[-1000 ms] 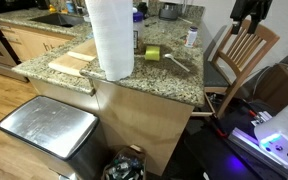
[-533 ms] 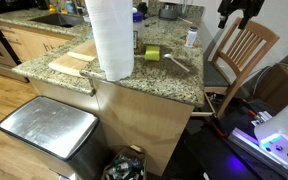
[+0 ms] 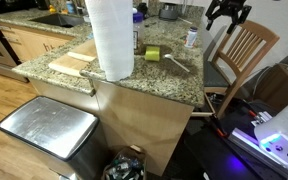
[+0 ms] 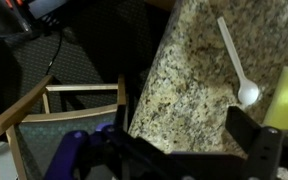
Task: Move the white bottle to the top of the paper towel roll
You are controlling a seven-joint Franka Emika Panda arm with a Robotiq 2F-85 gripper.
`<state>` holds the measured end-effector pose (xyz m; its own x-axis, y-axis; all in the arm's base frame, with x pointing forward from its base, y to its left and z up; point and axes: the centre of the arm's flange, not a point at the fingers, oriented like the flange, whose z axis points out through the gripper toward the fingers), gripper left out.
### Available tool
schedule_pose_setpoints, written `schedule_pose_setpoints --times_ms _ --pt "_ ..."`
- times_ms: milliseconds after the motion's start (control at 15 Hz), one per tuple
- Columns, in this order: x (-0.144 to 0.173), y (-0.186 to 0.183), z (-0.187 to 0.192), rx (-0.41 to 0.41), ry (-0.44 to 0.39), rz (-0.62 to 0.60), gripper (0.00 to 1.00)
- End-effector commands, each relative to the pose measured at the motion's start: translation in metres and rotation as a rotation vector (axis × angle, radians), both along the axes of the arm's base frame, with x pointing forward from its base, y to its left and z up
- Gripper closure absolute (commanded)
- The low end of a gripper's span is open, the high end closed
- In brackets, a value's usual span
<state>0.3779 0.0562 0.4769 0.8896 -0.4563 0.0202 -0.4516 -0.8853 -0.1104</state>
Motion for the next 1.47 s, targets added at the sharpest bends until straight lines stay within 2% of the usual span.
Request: schedule_pose_setpoints --times_ms 0,67,133,400,533,667,733,800,1133,1200,1400 --pt "0.064 -0.012 -0.005 0.037 -0.042 -0.182 0.0" --pt "0.072 -0.013 -0.004 0.042 -0.051 -0.214 0.0" --pt "0.04 -0.014 -0.009 0.025 -0.044 -0.15 0.0" --pt "0.062 -0.014 -0.008 0.037 -0.045 -0.199 0.0" --pt "0.08 -0.017 -0.008 -0.045 -0.031 -0.244 0.0" --pt "0.094 -0.014 0.004 -0.07 -0.044 -0.278 0.0" --pt "0.092 -0.015 0.01 -0.063 -0.047 -0.289 0.0" --pt "0.075 -0.016 0.0 -0.053 -0.063 -0.267 0.0" --pt "0.077 -0.014 0.002 -0.053 -0.068 -0.268 0.0" --pt "0.086 -0.018 -0.007 -0.068 -0.063 -0.298 0.0" --pt "0.112 -0.029 -0.028 0.008 -0.089 -0.425 0.0"
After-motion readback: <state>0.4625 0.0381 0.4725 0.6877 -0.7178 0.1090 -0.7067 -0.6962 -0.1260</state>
